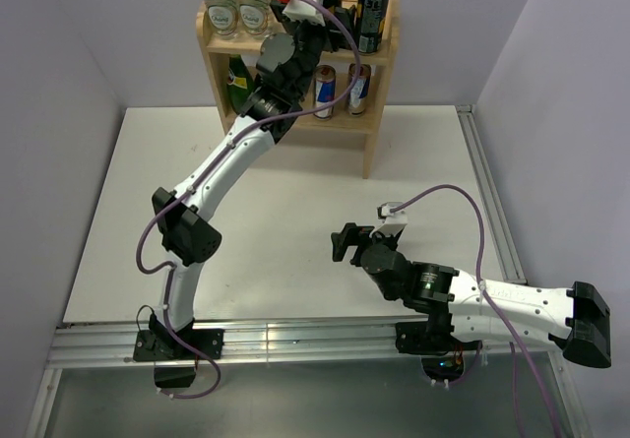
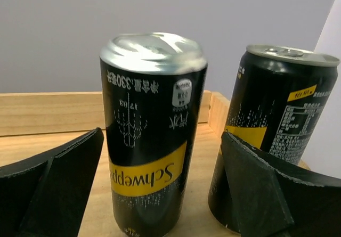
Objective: Place and organize the beverage onto the shelf
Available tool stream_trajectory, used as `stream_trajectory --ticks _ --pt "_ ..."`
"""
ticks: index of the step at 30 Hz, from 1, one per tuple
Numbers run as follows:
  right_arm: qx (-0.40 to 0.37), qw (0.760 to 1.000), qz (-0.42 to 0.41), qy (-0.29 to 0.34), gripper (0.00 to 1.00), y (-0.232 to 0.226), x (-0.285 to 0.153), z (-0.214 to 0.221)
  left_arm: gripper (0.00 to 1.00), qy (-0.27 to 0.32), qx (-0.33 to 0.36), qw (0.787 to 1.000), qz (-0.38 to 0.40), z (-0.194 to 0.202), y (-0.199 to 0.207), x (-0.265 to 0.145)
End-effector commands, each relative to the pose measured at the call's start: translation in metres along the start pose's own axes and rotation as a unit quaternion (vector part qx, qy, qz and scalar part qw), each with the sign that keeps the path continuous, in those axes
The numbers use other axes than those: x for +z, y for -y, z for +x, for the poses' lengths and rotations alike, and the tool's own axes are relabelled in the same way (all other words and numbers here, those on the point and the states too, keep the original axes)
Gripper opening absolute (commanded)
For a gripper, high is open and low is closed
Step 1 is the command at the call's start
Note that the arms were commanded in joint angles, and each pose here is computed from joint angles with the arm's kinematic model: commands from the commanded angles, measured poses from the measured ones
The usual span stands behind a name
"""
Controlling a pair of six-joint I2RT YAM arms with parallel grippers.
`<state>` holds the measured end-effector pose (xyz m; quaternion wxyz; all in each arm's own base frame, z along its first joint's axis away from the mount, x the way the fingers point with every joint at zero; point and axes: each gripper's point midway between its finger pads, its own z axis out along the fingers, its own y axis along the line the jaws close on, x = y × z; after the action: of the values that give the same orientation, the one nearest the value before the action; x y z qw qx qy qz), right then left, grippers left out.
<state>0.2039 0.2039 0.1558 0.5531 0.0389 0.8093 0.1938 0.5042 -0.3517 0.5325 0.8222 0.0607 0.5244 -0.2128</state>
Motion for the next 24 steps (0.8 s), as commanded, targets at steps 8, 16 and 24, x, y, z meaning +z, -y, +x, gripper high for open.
stream_trajectory --ticks 8,16,24 --pt "0.012 1.000 0.011 0.008 0.99 0.004 0.002 -0.001 0.99 0.019 0.019 0.999 -0.028 -0.053 -0.008 -0.043" --pt "0.016 1.000 0.017 0.003 0.99 0.008 0.002 0.003 0.99 -0.010 0.028 0.998 -0.054 -0.047 -0.016 -0.080" --pt "-0.004 1.000 0.011 0.011 0.95 -0.007 -0.010 -0.032 0.99 -0.101 0.007 0.992 -0.069 -0.020 -0.004 -0.206"
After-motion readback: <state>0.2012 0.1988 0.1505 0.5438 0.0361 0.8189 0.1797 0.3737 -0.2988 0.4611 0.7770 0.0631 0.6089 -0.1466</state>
